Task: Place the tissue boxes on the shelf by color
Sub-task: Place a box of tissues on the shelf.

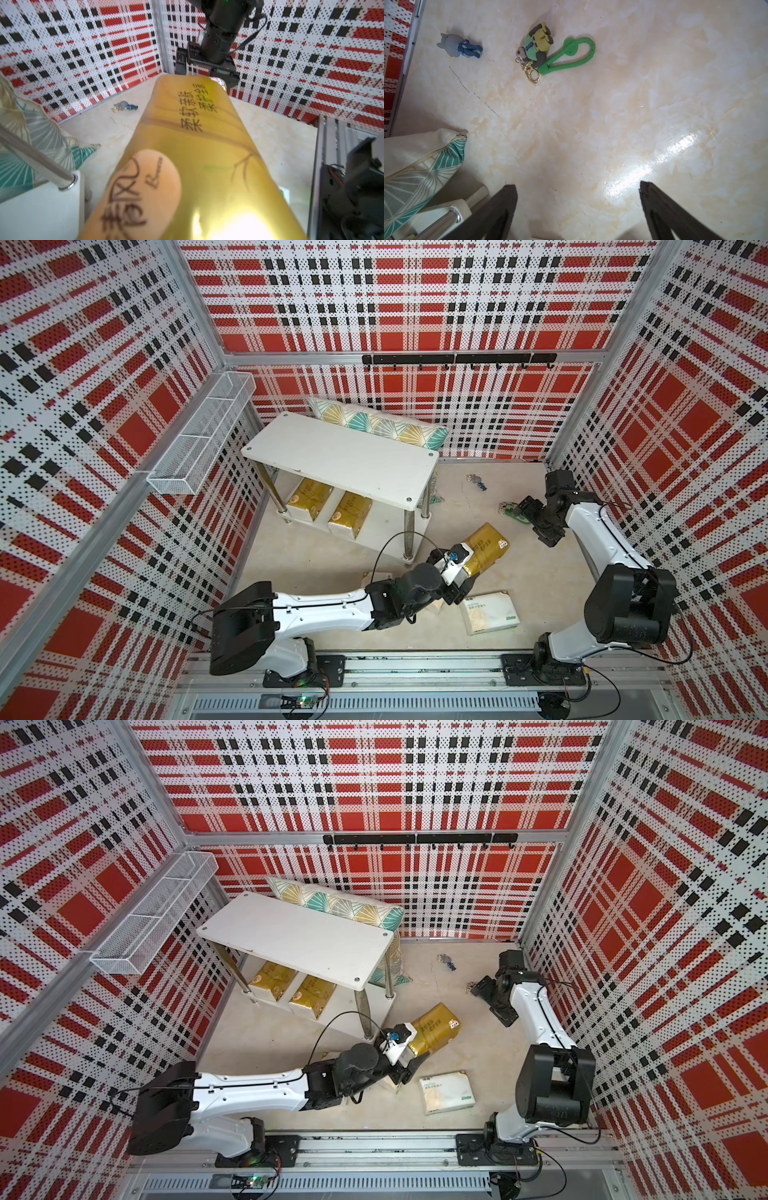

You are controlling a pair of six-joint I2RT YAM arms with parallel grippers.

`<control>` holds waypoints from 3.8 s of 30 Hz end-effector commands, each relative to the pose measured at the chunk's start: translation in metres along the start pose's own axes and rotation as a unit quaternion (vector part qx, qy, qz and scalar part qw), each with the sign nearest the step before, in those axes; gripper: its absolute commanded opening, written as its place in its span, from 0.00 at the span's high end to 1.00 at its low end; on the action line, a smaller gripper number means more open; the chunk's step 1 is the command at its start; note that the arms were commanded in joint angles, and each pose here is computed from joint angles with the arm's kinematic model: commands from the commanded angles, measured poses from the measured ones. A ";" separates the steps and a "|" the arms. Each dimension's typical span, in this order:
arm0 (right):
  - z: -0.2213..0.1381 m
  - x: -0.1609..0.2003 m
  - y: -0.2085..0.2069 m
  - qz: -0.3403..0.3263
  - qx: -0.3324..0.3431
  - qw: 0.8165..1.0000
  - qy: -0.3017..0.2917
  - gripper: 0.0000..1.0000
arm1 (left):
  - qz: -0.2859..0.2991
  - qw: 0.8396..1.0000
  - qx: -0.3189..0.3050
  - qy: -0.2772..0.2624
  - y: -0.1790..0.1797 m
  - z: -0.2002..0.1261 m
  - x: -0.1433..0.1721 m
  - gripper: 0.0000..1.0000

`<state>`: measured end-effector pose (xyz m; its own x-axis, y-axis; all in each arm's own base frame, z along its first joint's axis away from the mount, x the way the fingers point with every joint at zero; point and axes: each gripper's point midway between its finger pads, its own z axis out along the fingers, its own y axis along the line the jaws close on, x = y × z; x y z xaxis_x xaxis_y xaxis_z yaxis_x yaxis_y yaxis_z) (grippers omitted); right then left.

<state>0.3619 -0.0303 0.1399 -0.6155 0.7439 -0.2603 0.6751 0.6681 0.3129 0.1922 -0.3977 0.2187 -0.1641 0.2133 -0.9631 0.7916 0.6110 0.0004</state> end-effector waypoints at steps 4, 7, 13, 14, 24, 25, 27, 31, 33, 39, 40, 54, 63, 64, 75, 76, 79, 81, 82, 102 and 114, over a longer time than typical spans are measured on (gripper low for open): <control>0.008 -0.008 0.003 -0.007 -0.013 1.000 -0.011 0.00 | -0.061 0.996 -0.052 0.028 0.028 -0.034 0.008 0.23; 0.008 -0.008 0.005 -0.009 -0.018 1.000 -0.012 0.00 | -0.071 0.994 -0.065 0.048 0.039 -0.045 0.015 0.23; 0.012 -0.005 0.010 -0.010 -0.033 0.999 -0.002 0.00 | -0.102 0.992 -0.041 0.068 0.044 -0.060 0.015 0.23; 0.013 -0.003 0.011 -0.010 -0.036 0.999 0.001 0.00 | -0.110 0.991 -0.040 0.069 0.046 -0.062 0.014 0.23; 0.019 -0.002 0.017 -0.011 -0.056 0.998 0.007 0.00 | -0.161 0.979 -0.035 0.117 0.053 -0.074 0.015 0.24; 0.019 -0.002 0.018 -0.012 -0.058 0.998 0.008 0.00 | -0.166 0.978 -0.036 0.119 0.055 -0.075 0.014 0.24; 0.022 -0.001 0.019 -0.009 -0.060 0.998 0.012 0.00 | -0.180 0.974 -0.050 0.130 0.064 -0.078 0.015 0.25; 0.023 -0.002 0.023 -0.009 -0.068 0.998 0.014 0.00 | -0.192 0.967 -0.070 0.155 0.074 -0.086 0.021 0.25; 0.023 -0.003 0.026 -0.009 -0.071 0.997 0.014 0.00 | -0.197 0.964 -0.071 0.165 0.074 -0.089 0.024 0.26; 0.025 -0.005 0.032 -0.011 -0.083 0.996 0.016 0.00 | -0.207 0.956 -0.084 0.190 0.077 -0.106 0.028 0.26; 0.025 -0.005 0.032 -0.010 -0.086 0.996 0.016 0.00 | -0.211 0.955 -0.086 0.190 0.078 -0.110 0.027 0.26; 0.028 0.000 0.049 -0.013 -0.115 0.993 0.024 0.00 | -0.195 0.930 -0.210 0.233 0.122 -0.151 0.040 0.26; 0.028 0.005 0.054 -0.015 -0.125 0.992 0.027 0.00 | -0.178 0.923 -0.259 0.222 0.150 -0.165 0.047 0.26; 0.028 0.006 0.055 -0.017 -0.125 0.992 0.029 0.00 | -0.179 0.921 -0.259 0.228 0.153 -0.163 0.049 0.26; 0.033 0.018 0.073 -0.030 -0.134 0.990 0.037 0.00 | -0.195 0.928 -0.240 0.206 0.179 -0.149 0.034 0.27; 0.033 0.019 0.075 -0.031 -0.136 0.990 0.038 0.00 | -0.197 0.928 -0.238 0.207 0.180 -0.146 0.034 0.27; 0.034 0.021 0.078 -0.033 -0.139 0.989 0.039 0.00 | -0.192 0.930 -0.227 0.214 0.180 -0.136 0.037 0.27; 0.034 0.022 0.081 -0.034 -0.141 0.989 0.041 0.00 | -0.183 0.932 -0.225 0.215 0.182 -0.128 0.038 0.27; 0.034 0.022 0.082 -0.036 -0.143 0.988 0.041 0.00 | -0.182 0.931 -0.226 0.221 0.184 -0.124 0.042 0.27; 0.034 0.030 0.079 -0.042 -0.144 0.988 0.046 0.00 | -0.182 0.939 -0.240 0.164 0.189 -0.088 0.078 0.28; 0.040 0.036 0.074 -0.039 -0.141 0.988 0.053 0.00 | -0.175 0.950 -0.217 0.142 0.185 -0.073 0.103 0.26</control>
<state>0.4056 0.0425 0.1180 -0.7063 0.6789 -0.2007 0.5029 0.6807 0.5326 0.2787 -0.2007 0.1446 -0.5861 0.0891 -0.8054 0.3195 0.9388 -0.1287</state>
